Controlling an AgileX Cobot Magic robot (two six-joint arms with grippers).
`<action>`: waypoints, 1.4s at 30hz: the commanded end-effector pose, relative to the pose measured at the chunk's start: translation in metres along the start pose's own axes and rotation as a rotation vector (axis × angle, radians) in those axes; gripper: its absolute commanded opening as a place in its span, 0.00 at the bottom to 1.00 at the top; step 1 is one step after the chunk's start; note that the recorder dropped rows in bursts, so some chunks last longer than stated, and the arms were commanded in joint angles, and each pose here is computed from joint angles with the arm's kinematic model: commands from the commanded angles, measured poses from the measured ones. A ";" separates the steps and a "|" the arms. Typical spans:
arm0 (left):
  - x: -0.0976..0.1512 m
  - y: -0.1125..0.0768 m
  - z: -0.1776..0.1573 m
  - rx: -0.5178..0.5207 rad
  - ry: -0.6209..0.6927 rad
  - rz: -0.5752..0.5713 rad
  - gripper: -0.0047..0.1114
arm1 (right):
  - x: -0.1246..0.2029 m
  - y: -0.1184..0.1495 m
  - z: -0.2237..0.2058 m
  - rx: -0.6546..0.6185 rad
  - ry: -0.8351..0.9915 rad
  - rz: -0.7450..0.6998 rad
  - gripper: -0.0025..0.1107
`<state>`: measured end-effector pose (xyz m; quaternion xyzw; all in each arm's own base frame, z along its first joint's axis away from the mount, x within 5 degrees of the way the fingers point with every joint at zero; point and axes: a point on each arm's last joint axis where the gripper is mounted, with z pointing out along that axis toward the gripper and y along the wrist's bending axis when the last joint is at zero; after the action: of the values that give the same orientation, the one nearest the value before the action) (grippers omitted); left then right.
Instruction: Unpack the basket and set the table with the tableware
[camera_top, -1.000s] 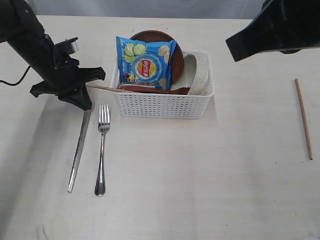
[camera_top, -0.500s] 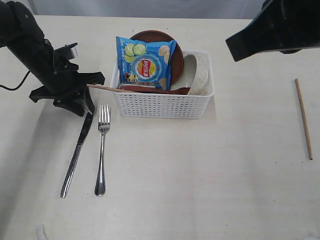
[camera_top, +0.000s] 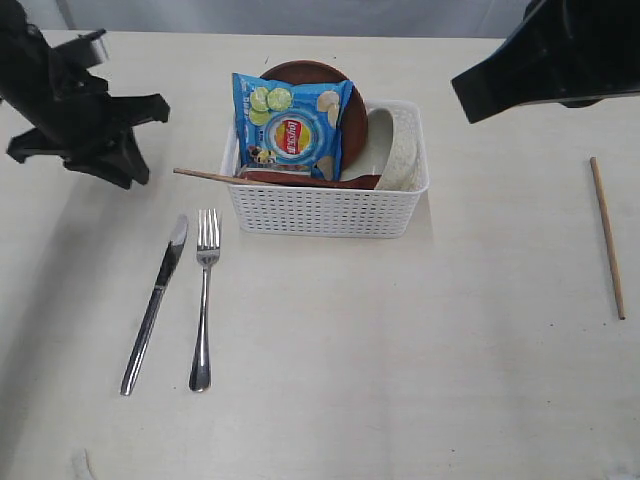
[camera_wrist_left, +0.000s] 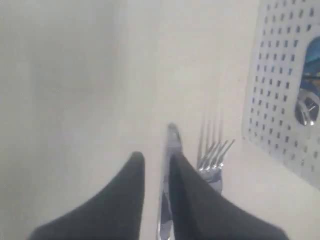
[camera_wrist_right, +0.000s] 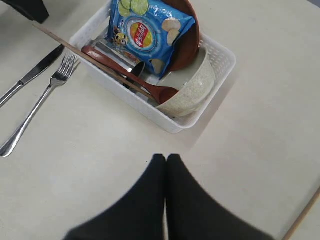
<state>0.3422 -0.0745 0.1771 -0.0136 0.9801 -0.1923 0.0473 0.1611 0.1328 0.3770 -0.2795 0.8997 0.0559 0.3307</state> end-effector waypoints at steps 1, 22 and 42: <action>0.013 0.009 -0.027 -0.120 0.042 0.002 0.04 | 0.000 -0.001 -0.002 0.002 -0.011 0.001 0.02; 0.121 0.005 0.018 -0.175 0.142 0.015 0.04 | 0.000 -0.001 -0.002 0.003 -0.007 0.001 0.02; 0.125 0.002 0.030 -0.161 0.049 0.008 0.04 | 0.000 -0.001 -0.002 0.003 -0.009 0.001 0.02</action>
<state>0.2223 -0.0868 0.1366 -0.0077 0.9940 -0.1080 0.0185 0.1611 0.1328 0.3770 -0.2795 0.8997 0.0559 0.3307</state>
